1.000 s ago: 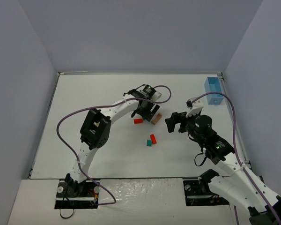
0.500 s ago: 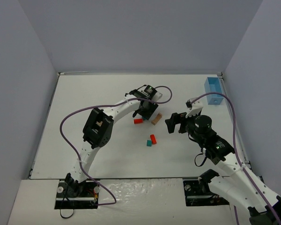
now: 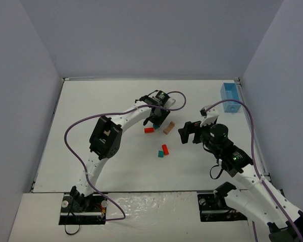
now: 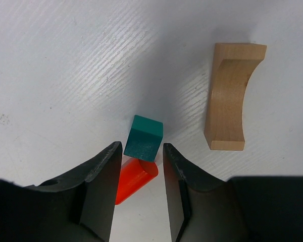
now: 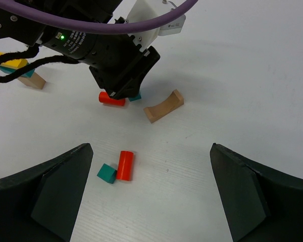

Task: Build the wood block tower

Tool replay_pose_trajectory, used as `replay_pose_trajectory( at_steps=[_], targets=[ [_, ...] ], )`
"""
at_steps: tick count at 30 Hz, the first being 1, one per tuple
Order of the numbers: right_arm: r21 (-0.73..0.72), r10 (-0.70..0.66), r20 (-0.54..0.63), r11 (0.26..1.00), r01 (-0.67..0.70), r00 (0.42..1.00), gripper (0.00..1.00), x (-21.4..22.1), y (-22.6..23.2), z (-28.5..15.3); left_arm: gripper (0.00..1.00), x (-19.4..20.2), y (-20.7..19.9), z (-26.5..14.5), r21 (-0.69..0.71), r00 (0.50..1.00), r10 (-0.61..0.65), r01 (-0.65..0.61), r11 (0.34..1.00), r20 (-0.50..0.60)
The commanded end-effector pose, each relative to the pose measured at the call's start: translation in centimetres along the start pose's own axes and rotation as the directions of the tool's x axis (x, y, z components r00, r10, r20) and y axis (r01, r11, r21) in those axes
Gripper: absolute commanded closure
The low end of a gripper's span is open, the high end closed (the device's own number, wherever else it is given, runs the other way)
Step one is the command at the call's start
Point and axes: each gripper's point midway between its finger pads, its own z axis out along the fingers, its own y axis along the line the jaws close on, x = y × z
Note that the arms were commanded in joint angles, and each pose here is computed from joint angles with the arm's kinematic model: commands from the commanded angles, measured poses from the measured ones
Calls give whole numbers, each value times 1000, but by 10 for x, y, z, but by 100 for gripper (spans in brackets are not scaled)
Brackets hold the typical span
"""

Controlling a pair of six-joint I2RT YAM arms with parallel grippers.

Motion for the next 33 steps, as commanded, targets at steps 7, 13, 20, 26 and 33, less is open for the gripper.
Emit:
replay_pose_trajectory(
  at_steps=[7,13,20,26,33],
  targets=[
    [-10,-8,59,1000,9,998,0,-20,3,0,65,-20,-6,-11,12,998,26,-27,1000,61],
    [-8,-11,63,1000,12,998,0,-21,2,-1,67,-22,-5,-13,4,997,26,-26,1000,67],
    [-7,-8,60,1000,9,998,0,-21,2,-1,95,-35,0,-34,-21,993,18,-16,1000,113],
    [-5,-11,60,1000,11,998,0,-21,2,0,100,-52,11,-95,-58,976,-33,47,997,213],
    [5,-26,56,1000,25,998,0,-22,0,2,100,-20,62,-169,-130,931,-248,290,948,266]
  ],
)
